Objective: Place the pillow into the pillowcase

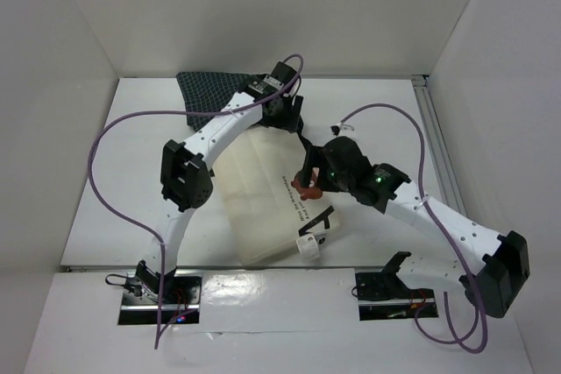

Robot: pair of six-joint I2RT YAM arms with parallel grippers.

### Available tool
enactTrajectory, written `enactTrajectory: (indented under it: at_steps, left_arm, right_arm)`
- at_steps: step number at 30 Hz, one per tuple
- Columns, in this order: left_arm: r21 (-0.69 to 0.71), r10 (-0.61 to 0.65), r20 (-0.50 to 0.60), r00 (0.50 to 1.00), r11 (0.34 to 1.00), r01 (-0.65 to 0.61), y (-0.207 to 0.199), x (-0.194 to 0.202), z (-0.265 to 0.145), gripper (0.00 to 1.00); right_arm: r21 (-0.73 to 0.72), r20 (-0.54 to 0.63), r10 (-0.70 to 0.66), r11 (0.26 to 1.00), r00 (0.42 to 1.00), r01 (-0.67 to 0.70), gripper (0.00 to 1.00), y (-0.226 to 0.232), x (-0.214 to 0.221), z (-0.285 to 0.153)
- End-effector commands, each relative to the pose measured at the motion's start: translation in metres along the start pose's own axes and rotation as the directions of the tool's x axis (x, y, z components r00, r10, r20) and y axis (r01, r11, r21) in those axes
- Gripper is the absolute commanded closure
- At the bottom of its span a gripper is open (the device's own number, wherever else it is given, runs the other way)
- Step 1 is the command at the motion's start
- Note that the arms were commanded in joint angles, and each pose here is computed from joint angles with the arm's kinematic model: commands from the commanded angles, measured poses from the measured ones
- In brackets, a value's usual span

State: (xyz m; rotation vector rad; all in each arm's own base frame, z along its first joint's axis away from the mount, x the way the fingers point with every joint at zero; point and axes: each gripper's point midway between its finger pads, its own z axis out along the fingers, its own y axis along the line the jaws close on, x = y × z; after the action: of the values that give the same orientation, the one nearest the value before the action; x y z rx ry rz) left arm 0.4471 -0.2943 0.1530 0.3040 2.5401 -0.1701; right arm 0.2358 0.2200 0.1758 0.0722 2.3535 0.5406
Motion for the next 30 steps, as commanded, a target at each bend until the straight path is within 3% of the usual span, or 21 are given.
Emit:
enactTrajectory:
  at_steps: [1, 2, 6, 7, 8, 11, 14, 15, 18, 20, 28, 30]
  left_arm:
    - [-0.008, -0.075, 0.062, 0.995, 0.997, 0.076, 0.003, -0.011, -0.04, 0.2]
    - [-0.019, -0.082, 0.035, 0.996, 0.996, 0.083, 0.005, -0.002, -0.034, 0.22]
    - [-0.028, -0.167, -0.028, 0.986, 0.986, 0.166, 0.003, 0.019, -0.024, 0.25]
    - [-0.027, -0.188, -0.042, 0.981, 0.982, 0.187, 0.002, 0.023, -0.024, 0.25]
    - [-0.015, -0.204, -0.063, 0.977, 0.979, 0.203, -0.001, 0.028, -0.023, 0.24]
    - [0.005, -0.246, -0.091, 0.965, 0.969, 0.247, -0.008, 0.034, -0.018, 0.18]
    - [0.01, -0.282, -0.101, 0.954, 0.959, 0.284, -0.013, 0.034, -0.01, 0.12]
    - [0.013, -0.294, -0.095, 0.951, 0.955, 0.297, -0.015, 0.032, -0.004, 0.08]
    - [0.001, -0.32, -0.093, 0.943, 0.947, 0.322, -0.017, 0.031, 0.01, 0.05]
    - [0.008, -0.331, -0.083, 0.94, 0.943, 0.332, -0.02, 0.026, 0.016, 0.01]
    - [-0.008, -0.324, -0.157, 0.933, 0.945, 0.327, -0.026, 0.048, 0.058, 0.01]
    - [-0.03, -0.322, -0.168, 0.932, 0.946, 0.322, -0.022, 0.056, 0.062, 0.13]
  right_arm:
    - [0.103, 0.113, 0.048, 0.993, 0.992, -0.06, 0.12, -0.027, -0.042, 0.004]
    - [0.106, 0.108, 0.051, 0.992, 0.993, -0.062, 0.23, -0.03, -0.048, 0.012]
    - [0.067, 0.151, 0.109, 0.991, 0.983, -0.12, 0.4, -0.056, -0.099, 0.047]
    - [0.063, 0.155, 0.11, 0.991, 0.982, -0.121, 0.49, -0.059, -0.108, 0.055]
    - [0.06, 0.159, 0.109, 0.991, 0.981, -0.119, 0.53, -0.061, -0.117, 0.063]
    - [0.041, 0.128, 0.098, 0.994, 0.987, -0.104, 0.5, -0.07, -0.138, 0.098]
    - [0.006, 0.082, 0.098, 0.995, 0.992, -0.098, 0.38, -0.07, -0.148, 0.132]
    - [0.004, 0.065, 0.094, 0.995, 0.993, -0.095, 0.29, -0.073, -0.148, 0.14]
    - [-0.034, 0.001, 0.095, 0.995, 0.995, -0.095, 0.22, -0.072, -0.147, 0.177]
    - [-0.057, -0.049, 0.1, 0.993, 0.994, -0.103, 0.2, -0.072, -0.139, 0.2]
    - [-0.126, -0.112, 0.063, 0.989, 0.992, -0.077, 0.2, -0.064, -0.128, 0.239]
    - [-0.112, -0.136, 0.052, 0.991, 0.989, -0.068, 0.25, -0.065, -0.118, 0.249]
